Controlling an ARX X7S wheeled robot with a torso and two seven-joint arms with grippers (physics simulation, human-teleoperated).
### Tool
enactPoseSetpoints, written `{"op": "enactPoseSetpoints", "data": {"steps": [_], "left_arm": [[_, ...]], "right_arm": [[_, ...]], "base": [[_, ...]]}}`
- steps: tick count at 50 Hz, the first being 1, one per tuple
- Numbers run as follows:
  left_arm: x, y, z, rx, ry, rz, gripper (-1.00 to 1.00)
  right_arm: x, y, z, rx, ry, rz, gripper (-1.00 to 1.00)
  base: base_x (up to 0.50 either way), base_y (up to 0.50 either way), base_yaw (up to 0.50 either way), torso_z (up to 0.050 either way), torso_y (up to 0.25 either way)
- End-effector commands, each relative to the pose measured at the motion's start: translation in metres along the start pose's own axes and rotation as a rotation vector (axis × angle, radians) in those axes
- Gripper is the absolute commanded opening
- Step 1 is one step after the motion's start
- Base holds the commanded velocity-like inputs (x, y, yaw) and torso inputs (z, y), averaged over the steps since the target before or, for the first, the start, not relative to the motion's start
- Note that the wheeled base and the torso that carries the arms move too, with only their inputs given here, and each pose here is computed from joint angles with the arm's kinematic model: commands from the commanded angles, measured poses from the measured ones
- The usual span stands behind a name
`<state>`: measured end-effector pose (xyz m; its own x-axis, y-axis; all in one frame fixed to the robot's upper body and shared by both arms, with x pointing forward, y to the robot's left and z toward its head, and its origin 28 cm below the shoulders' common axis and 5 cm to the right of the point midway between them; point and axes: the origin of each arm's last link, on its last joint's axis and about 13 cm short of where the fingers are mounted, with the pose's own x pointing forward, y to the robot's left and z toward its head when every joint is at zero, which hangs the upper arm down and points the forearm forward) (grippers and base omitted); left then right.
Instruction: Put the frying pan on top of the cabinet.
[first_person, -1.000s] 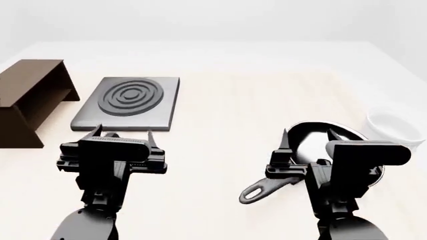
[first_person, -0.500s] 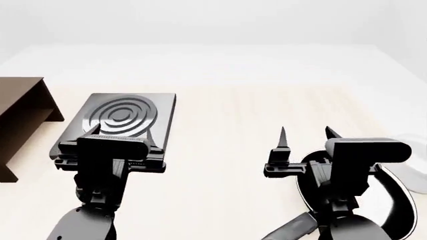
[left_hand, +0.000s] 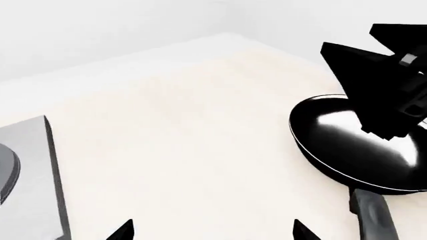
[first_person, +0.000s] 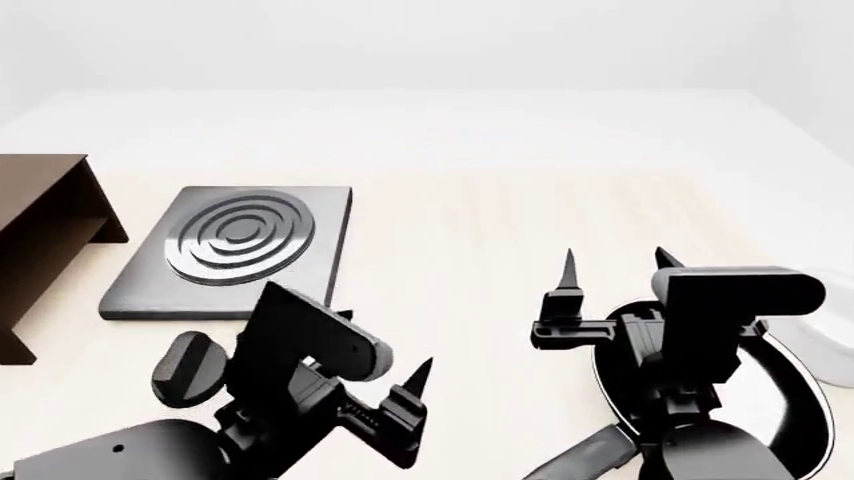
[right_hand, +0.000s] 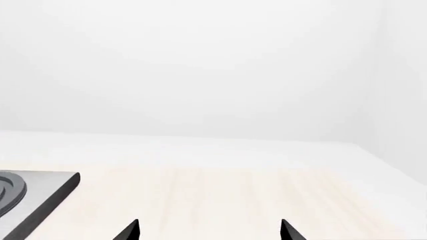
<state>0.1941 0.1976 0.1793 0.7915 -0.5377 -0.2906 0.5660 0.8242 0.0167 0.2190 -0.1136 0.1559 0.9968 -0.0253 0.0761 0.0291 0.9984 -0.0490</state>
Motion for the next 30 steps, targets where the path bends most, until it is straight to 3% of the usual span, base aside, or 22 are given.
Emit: {"op": "enactPoseSetpoints", "data": {"steps": [1, 13, 30], "left_arm": [[-0.009, -0.008, 0.003, 0.089, 0.15, -0.166, 1.0], [-0.003, -0.024, 0.008, 0.107, 0.178, -0.288, 1.0], [0.013, -0.035, 0.012, 0.084, 0.181, -0.339, 1.0]], "right_arm": [[0.001, 0.0, 0.001, -0.001, -0.001, 0.0, 1.0], [0.002, 0.002, 0.001, -0.002, 0.0, 0.012, 1.0], [0.003, 0.003, -0.001, 0.001, 0.001, 0.014, 1.0]], "base": [[0.0, 0.0, 0.0, 0.0, 0.0], [0.0, 0.0, 0.0, 0.0, 0.0], [0.0, 0.0, 0.0, 0.0, 0.0]]}}
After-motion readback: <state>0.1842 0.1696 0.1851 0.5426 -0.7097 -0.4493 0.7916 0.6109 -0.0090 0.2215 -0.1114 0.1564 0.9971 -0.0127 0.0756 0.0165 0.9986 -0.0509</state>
